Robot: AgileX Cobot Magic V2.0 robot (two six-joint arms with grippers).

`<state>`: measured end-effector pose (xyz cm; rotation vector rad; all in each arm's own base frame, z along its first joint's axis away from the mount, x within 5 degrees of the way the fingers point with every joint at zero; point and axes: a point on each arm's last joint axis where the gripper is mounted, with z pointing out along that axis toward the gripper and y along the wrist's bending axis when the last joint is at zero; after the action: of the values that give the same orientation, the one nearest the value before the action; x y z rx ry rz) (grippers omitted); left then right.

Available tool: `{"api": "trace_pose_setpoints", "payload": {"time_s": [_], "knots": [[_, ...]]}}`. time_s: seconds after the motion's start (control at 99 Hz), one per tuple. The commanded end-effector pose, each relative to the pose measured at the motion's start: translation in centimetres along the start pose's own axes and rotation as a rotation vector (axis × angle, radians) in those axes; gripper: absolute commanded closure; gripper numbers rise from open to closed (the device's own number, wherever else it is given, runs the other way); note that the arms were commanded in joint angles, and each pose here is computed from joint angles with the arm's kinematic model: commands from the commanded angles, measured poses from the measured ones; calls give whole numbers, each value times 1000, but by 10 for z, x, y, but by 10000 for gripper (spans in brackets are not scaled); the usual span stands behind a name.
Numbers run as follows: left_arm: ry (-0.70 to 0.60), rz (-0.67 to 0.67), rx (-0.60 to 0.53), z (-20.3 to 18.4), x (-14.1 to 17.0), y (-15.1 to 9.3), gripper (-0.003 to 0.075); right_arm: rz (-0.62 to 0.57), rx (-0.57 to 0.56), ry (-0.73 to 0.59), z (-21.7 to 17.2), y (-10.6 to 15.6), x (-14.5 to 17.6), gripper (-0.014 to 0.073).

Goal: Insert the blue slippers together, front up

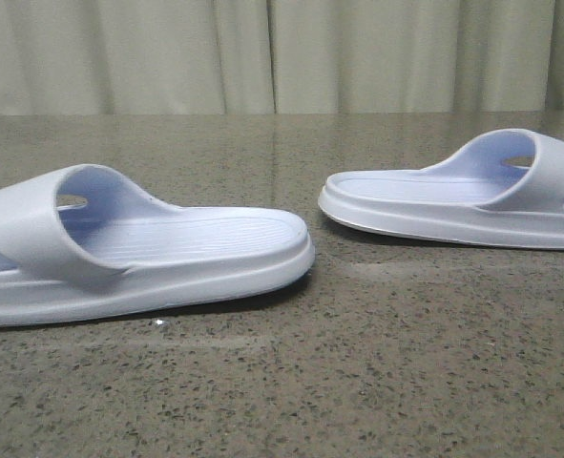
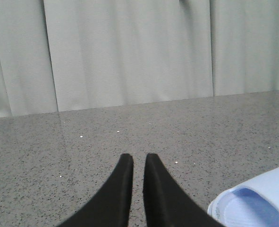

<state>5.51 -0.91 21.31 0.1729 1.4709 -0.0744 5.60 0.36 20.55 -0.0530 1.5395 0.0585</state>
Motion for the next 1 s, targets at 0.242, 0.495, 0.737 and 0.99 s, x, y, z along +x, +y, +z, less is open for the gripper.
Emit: {"api": "trace_pose_setpoints", "payload": {"time_s": [0.242, 0.495, 0.737, 0.99], "knots": [[-97, -14, -7, -3, -5, 0, 704, -10, -11, -91, -1, 1, -2, 702], [-97, -14, -7, -3, -5, 0, 704, -10, -12, -98, -1, 1, -3, 702], [-99, -73, -9, -3, -6, 1, 705, 7, -13, -101, -1, 1, -4, 701], [-115, -391, -10, -4, -16, 3, 705, 138, -5, -120, -7, 0, -32, 701]]}}
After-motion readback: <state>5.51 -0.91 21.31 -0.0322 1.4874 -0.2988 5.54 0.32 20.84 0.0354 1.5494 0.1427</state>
